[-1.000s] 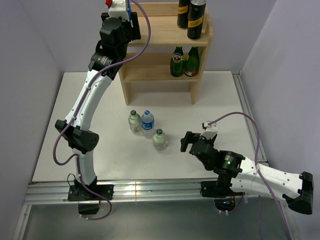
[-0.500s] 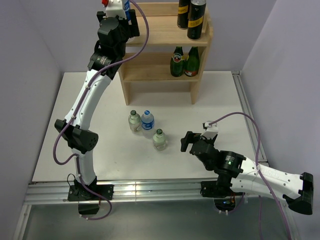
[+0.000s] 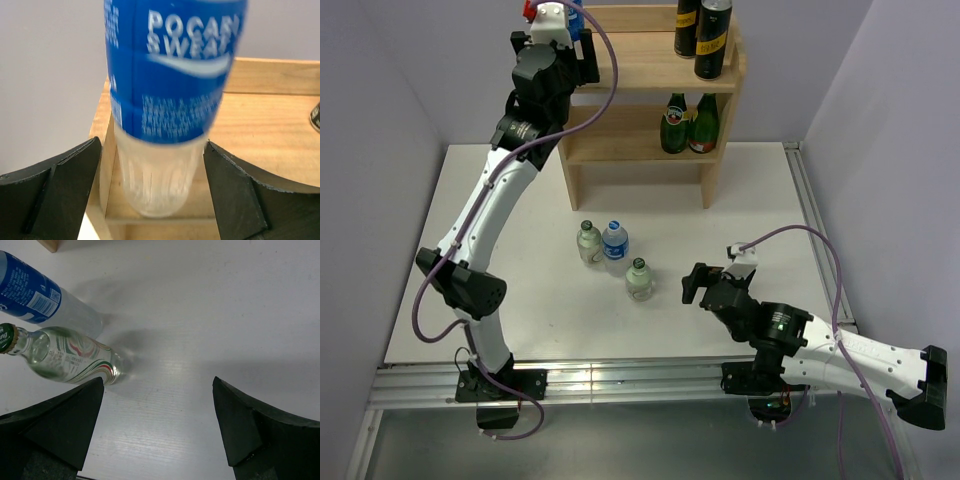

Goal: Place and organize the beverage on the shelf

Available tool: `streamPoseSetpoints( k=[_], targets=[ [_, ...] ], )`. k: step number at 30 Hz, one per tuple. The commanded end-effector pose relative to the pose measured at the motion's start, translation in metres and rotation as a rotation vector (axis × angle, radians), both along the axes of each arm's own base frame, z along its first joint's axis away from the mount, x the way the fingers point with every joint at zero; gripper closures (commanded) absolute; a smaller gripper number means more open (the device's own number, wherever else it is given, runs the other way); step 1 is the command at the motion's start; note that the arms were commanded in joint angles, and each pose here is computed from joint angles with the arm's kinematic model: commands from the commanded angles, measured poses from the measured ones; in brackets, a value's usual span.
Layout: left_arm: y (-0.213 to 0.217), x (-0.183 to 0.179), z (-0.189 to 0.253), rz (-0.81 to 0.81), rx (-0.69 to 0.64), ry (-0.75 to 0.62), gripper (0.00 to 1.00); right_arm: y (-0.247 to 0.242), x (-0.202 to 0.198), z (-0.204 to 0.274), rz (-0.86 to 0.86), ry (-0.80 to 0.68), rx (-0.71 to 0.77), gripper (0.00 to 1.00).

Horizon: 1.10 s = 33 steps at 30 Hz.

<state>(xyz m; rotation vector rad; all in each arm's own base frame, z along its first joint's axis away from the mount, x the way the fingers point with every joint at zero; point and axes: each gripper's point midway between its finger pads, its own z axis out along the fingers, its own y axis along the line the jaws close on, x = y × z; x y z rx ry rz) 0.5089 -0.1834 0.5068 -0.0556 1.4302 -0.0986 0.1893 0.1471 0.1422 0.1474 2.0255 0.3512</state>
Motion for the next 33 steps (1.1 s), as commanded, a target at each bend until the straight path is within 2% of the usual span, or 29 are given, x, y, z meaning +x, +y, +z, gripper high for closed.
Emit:
streamPoseSetpoints(
  k=[1,9,15,20,23,24,26,28,29,30,32,33],
  targets=[
    [0.003,-0.017,-0.009,0.007,0.03,0.05,0.1,0.001,0.002,0.007,-0.025,-0.024,0.046,0.04],
    [-0.001,-0.037,-0.025,-0.007,0.053,0.086,0.08,0.001,0.001,0.007,-0.022,-0.026,0.05,0.04],
    [0.011,-0.058,-0.033,0.006,0.048,0.125,0.08,0.001,0.001,0.007,-0.02,-0.029,0.055,0.04],
    [0.014,-0.111,-0.042,-0.048,0.023,0.168,0.08,0.0,0.001,0.008,-0.024,-0.031,0.051,0.04],
    [0.006,-0.152,-0.07,-0.111,-0.004,0.235,0.07,0.001,0.001,0.007,-0.02,-0.03,0.047,0.04],
    [-0.006,-0.164,-0.1,-0.142,0.015,0.291,0.04,0.0,0.001,0.007,-0.023,-0.031,0.048,0.04],
    [-0.006,-0.191,-0.109,-0.181,-0.058,0.303,0.02,0.001,0.001,0.007,-0.02,-0.032,0.047,0.04],
    [-0.022,-0.222,-0.143,-0.246,-0.097,0.354,0.02,0.001,0.001,0.007,-0.019,-0.032,0.047,0.04],
    [-0.035,-0.239,-0.177,-0.291,-0.064,0.413,0.01,0.002,0.001,0.008,-0.016,-0.032,0.051,0.04],
    [-0.035,-0.249,-0.182,-0.288,-0.125,0.418,0.01,0.002,0.001,0.007,-0.014,-0.03,0.047,0.04],
    [-0.043,-0.265,-0.21,-0.309,-0.122,0.462,0.01,0.002,0.001,0.007,-0.013,-0.029,0.047,0.04],
    [-0.05,-0.279,-0.238,-0.319,-0.107,0.499,0.01,0.002,0.001,0.007,-0.01,-0.029,0.045,0.04]
  ],
)
